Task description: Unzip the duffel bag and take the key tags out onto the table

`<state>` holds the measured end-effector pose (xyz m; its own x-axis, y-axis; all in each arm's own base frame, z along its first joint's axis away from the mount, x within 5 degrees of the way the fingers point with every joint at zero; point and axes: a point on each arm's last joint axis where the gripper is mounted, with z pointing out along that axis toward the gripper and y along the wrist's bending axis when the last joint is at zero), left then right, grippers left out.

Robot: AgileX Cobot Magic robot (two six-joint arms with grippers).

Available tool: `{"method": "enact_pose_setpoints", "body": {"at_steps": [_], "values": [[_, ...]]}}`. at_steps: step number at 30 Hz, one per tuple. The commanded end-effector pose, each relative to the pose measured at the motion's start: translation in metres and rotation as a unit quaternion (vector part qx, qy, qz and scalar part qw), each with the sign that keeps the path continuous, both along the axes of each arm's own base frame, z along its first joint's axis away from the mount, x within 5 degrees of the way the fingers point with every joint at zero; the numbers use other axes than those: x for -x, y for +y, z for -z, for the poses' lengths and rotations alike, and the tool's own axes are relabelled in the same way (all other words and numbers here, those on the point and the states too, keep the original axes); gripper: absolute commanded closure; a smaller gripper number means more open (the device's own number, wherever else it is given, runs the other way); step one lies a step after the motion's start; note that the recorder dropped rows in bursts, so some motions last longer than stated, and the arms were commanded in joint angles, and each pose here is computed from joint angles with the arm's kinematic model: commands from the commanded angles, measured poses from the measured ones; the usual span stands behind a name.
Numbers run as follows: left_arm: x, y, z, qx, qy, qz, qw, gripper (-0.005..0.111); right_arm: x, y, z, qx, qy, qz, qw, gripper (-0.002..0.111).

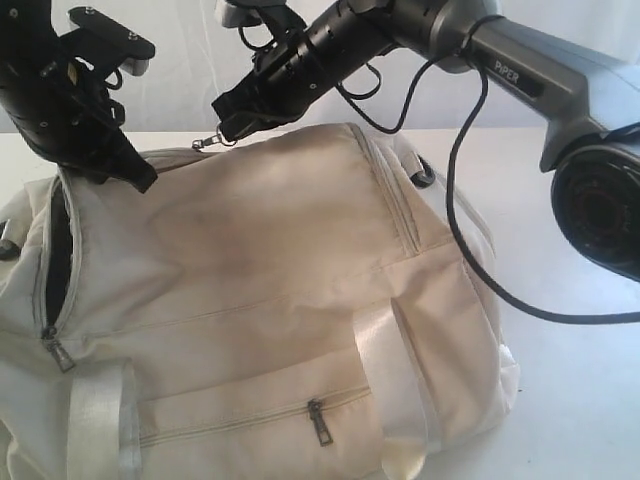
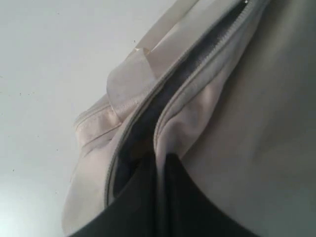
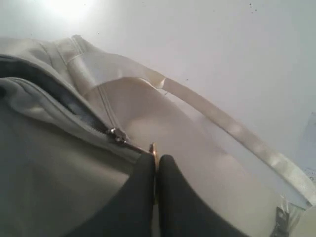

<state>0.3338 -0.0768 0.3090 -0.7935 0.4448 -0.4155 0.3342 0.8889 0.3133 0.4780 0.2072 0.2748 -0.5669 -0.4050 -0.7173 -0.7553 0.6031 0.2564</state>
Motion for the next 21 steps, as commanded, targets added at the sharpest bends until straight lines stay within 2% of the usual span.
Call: {"method": "enact_pose_setpoints", "body": {"at_steps": [1, 21], "values": [[0.008, 0.006, -0.003, -0.019, 0.029, -0.013, 0.999, 0.107, -0.010, -0.027, -0.007, 0.015, -0.014, 0.035, 0.999, 0.108], [0.010, 0.006, -0.002, -0.023, 0.037, -0.013, 0.999, 0.107, -0.009, -0.093, -0.042, 0.034, -0.024, 0.083, 0.996, 0.108]]}}
